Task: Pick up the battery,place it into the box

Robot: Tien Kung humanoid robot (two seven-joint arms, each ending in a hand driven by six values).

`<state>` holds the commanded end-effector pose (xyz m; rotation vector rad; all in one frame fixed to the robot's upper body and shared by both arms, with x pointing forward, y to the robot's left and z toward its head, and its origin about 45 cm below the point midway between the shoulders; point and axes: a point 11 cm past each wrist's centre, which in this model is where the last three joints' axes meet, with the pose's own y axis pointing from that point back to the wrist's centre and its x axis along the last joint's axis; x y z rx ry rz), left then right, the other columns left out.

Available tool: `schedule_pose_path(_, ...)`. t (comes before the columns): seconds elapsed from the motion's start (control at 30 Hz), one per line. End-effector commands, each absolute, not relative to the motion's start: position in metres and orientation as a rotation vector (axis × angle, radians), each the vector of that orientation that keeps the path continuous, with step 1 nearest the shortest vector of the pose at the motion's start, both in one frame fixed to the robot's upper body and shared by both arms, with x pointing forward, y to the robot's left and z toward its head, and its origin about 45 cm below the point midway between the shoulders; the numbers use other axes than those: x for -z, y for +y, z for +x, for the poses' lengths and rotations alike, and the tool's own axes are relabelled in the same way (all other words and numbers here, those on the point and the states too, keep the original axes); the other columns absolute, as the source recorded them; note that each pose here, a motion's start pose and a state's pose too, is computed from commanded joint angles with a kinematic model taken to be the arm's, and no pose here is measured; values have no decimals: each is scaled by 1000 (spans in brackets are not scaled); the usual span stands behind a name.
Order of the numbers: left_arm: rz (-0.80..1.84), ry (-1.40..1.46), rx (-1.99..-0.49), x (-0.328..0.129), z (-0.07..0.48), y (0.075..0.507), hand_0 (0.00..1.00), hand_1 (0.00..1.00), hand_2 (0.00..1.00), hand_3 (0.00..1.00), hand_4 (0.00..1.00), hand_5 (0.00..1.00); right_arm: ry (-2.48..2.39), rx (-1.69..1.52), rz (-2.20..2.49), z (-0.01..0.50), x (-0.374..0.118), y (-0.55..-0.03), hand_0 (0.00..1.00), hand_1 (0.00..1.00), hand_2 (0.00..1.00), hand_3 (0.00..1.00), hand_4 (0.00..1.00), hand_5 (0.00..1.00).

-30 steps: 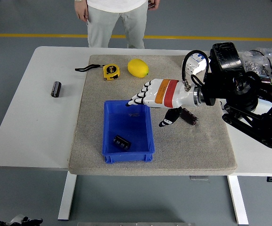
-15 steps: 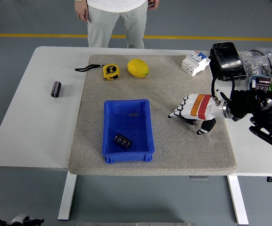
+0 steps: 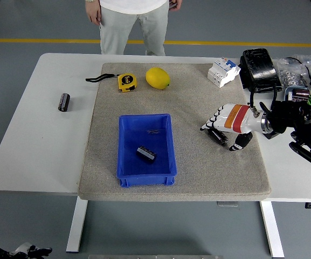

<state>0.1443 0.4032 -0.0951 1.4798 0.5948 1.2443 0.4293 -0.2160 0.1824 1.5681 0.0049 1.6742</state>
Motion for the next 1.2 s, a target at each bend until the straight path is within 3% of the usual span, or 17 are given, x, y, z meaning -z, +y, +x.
schedule_pose_path(0.73,1479,595,-1239,95,146,402,769,717,705,559,604,506,-44,-1628,1610,433,-173,-209,577,619,717,787,914,161)
schedule_pose_path(0.77,1479,595,-1239,95,146,402,769,717,705,559,603,506,-47,-1628,1608,433,-173,-210,534,562,669,716,832,139)
schedule_pose_path(0.97,1478,596,-1236,95,146,401,769,717,704,558,603,506,-44,-1622,1596,433,-169,-215,534,562,669,716,832,139)
schedule_pose_path(1.0,1478,596,-1235,95,146,401,769,717,704,558,603,506,-39,-1626,1592,433,-169,-215,511,521,609,647,741,94)
schedule_pose_path(1.13,1478,598,-1235,95,146,401,769,717,704,558,603,506,-42,-1644,1585,434,-172,-215,511,521,609,647,741,94)
schedule_pose_path(1.17,1478,597,-1235,95,146,401,768,716,705,558,603,506,-45,-1651,1584,435,-173,-215,461,472,531,561,661,36)
schedule_pose_path(1.2,1479,597,-1235,95,146,401,768,716,705,558,603,506,-46,-1656,1584,435,-174,-215,461,472,531,561,661,36)
